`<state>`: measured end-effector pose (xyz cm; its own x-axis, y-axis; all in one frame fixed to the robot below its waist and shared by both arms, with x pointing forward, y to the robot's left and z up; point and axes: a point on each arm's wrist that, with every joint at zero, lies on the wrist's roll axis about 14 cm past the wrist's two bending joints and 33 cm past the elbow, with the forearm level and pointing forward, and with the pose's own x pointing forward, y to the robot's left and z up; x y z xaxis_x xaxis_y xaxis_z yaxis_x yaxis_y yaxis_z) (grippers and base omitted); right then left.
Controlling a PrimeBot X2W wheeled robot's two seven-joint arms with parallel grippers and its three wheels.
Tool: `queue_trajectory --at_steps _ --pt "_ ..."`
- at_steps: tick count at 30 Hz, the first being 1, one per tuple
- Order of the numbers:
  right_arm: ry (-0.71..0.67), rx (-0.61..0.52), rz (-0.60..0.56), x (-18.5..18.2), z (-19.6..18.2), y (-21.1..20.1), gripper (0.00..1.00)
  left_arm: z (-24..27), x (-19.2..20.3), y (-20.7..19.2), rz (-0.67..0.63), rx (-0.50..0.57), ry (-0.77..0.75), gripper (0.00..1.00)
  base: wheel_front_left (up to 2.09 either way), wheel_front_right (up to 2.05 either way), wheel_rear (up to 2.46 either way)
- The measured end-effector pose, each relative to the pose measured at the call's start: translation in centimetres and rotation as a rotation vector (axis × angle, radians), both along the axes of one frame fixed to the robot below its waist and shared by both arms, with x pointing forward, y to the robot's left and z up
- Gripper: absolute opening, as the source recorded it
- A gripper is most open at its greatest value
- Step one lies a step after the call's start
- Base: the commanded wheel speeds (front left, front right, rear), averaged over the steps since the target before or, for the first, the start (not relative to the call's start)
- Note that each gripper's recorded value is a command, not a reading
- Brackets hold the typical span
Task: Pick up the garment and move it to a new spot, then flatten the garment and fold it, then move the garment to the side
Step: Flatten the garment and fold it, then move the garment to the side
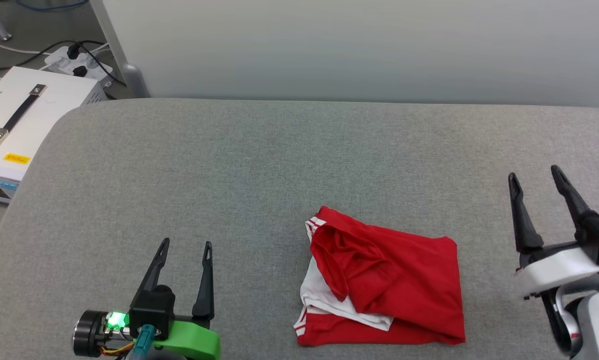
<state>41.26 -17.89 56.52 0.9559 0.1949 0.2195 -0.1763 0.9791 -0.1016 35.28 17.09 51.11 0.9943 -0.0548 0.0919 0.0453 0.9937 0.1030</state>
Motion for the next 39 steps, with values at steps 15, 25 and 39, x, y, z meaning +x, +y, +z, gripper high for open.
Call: queue_trajectory --at_steps 15,25,39 --pt "0.052 0.176 -0.060 -4.8 -2.3 1.0 1.00 0.5 -1.1 0.1 0.007 0.005 -0.017 1.00 0.00 0.00 0.00" --pt "0.071 0.190 -0.067 -5.6 -2.9 0.9 1.00 0.7 -1.4 0.4 0.020 0.009 -0.024 1.00 0.00 0.00 0.00" --pt "0.058 0.181 -0.070 -5.4 -2.5 0.8 1.00 0.8 -1.7 0.7 0.028 0.011 -0.026 1.00 0.00 0.00 0.00"
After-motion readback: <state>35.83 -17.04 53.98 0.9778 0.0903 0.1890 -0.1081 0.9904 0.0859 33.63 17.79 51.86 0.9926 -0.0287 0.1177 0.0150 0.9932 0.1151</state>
